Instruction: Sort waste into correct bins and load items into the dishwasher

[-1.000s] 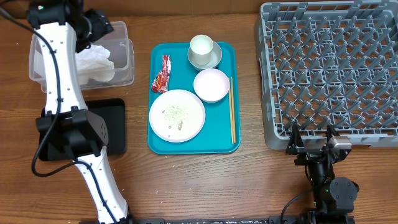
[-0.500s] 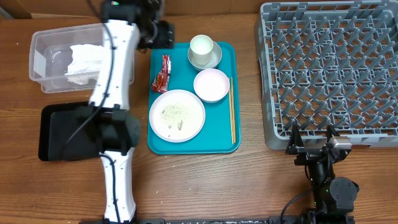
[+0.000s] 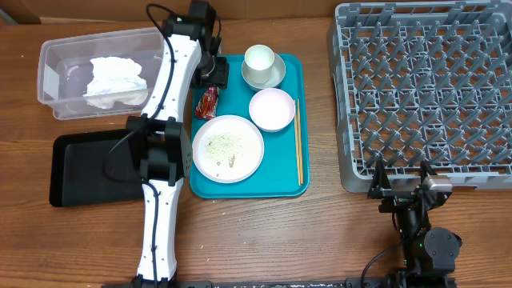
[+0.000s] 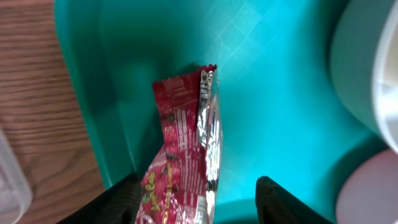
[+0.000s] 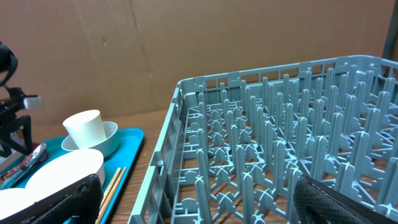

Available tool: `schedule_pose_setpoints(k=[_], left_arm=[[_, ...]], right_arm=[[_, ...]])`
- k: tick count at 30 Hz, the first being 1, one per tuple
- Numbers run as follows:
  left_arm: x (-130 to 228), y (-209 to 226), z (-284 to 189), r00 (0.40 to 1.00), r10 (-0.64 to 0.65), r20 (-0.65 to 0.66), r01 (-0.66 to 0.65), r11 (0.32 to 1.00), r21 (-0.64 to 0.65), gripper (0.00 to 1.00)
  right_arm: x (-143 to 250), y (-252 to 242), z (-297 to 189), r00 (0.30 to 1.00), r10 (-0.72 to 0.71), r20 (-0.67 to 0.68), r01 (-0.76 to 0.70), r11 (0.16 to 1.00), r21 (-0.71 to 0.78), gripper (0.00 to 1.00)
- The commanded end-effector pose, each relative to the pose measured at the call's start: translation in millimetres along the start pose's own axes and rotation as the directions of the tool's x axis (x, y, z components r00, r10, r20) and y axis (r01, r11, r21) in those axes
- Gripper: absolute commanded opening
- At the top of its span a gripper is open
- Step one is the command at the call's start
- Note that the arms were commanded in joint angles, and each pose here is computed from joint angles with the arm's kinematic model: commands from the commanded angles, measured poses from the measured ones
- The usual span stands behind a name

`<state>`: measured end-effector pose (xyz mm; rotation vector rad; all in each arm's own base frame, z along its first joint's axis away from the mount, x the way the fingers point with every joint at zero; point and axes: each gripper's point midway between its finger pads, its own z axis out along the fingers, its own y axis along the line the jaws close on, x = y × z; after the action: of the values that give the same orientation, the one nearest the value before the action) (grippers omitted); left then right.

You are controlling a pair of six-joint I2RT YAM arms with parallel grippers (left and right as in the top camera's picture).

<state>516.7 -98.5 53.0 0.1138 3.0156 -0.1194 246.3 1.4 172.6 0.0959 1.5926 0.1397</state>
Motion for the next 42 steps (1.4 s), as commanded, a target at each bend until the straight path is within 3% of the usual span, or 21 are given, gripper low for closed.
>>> schedule_pose_setpoints(k=[1,10,16,18,22,27,30,35,42], left_arm=[[5,5,27,0.999,0.001,-0.046,-0.002,1.000,-0.019,0.66],[8,8,38,0.998,-0.001,-0.067,-0.001,0.999,-0.036,0.66],[6,8,38,0.998,0.000,-0.058,-0.002,0.999,-0.035,0.34],[7,8,38,0.998,-0.001,-0.061,-0.001,0.999,-0.035,0.08],[1,12,18,0.998,-0.060,-0.026,0.059,0.998,-0.035,0.04],[-20,29,-47,0.977,-0.184,0.110,0.186,0.982,-0.010,0.04],[-32,47,-103,0.938,-0.260,0.230,0.262,0.965,0.023,0.04],[-34,97,-185,0.817,-0.425,0.390,0.425,0.901,0.093,0.04],[-21,180,-196,0.620,-0.665,0.415,0.682,0.719,0.132,0.04]], right_arm=[[2,-1,0,1.000,-0.001,0.003,0.001,1.000,0.004,1.00],[2,-1,0,1.000,-0.001,0.003,0.001,1.000,0.004,1.00],[2,-1,0,1.000,-0.001,0.003,0.001,1.000,0.004,1.00],[2,-1,0,1.000,-0.001,0.003,0.001,1.000,0.004,1.00],[2,-1,0,1.000,-0.001,0.003,0.001,1.000,0.004,1.00],[2,-1,0,1.000,0.000,0.003,0.000,1.000,0.004,1.00],[2,-1,0,1.000,-0.001,0.003,0.001,1.000,0.004,1.00],[2,-1,0,1.000,-0.001,0.003,0.001,1.000,0.004,1.00],[2,-1,0,1.000,-0.001,0.003,0.001,1.000,0.004,1.00]])
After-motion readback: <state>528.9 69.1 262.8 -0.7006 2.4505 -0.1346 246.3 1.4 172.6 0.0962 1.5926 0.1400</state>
